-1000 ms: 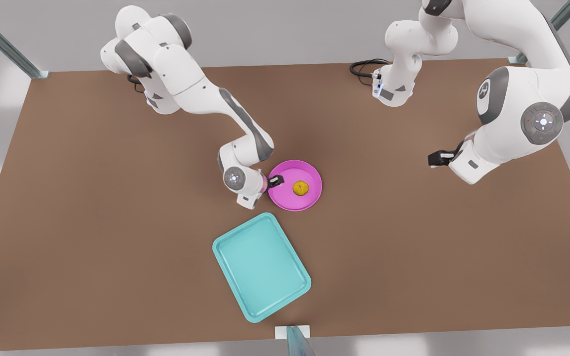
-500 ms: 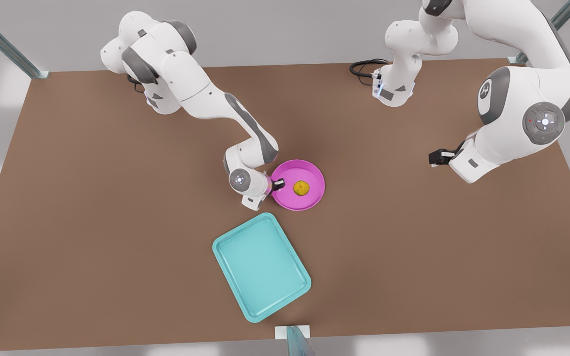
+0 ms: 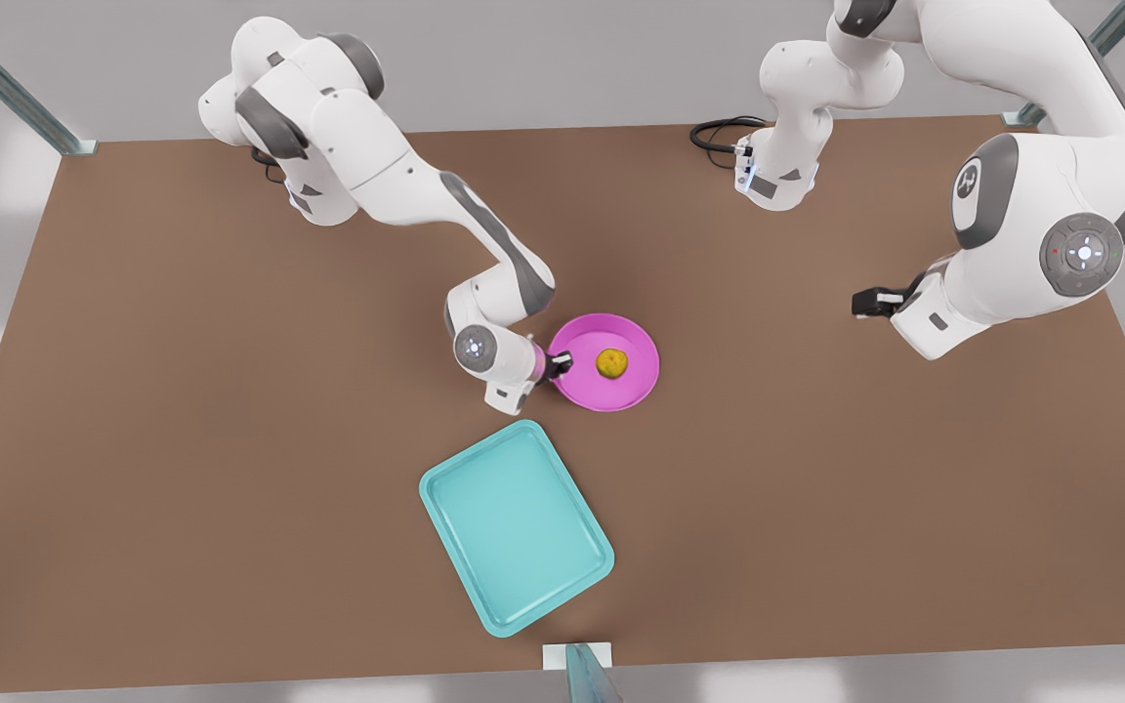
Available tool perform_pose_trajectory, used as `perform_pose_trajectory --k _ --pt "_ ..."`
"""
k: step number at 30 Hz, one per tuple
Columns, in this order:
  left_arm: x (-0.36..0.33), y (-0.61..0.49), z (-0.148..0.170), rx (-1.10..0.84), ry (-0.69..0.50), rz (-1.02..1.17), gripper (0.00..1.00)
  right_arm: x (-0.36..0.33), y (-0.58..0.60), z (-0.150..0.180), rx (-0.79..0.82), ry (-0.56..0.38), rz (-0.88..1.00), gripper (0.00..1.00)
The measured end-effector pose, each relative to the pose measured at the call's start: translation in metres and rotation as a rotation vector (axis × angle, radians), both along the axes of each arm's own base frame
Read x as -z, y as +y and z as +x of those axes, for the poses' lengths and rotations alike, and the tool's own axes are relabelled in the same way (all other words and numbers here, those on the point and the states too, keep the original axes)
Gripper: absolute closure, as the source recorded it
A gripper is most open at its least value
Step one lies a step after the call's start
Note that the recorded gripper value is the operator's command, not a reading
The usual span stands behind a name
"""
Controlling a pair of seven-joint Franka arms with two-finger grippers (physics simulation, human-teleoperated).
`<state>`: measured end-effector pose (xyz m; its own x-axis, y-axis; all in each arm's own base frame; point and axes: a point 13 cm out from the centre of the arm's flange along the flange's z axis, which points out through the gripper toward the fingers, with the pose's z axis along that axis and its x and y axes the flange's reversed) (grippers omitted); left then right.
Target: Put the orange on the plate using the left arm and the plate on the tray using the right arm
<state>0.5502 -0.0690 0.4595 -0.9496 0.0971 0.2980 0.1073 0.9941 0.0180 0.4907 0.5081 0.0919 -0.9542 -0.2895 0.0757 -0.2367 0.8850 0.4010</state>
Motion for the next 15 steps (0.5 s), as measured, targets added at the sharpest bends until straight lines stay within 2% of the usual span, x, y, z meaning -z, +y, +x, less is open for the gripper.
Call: perform_pose_trajectory --k 4,9,15 --pt "0.001 0.001 -0.002 0.003 0.01 0.0 0.0 -0.034 0.002 0.033 0.061 -0.028 0.064 0.79" --pt "0.0 0.001 -0.004 0.006 0.015 -0.001 0.0 -0.067 -0.039 0.102 0.199 -0.058 0.128 0.79" --pt "0.0 0.001 -0.005 0.01 0.02 -0.001 0.0 -0.065 -0.112 0.174 0.344 -0.079 0.146 0.79"
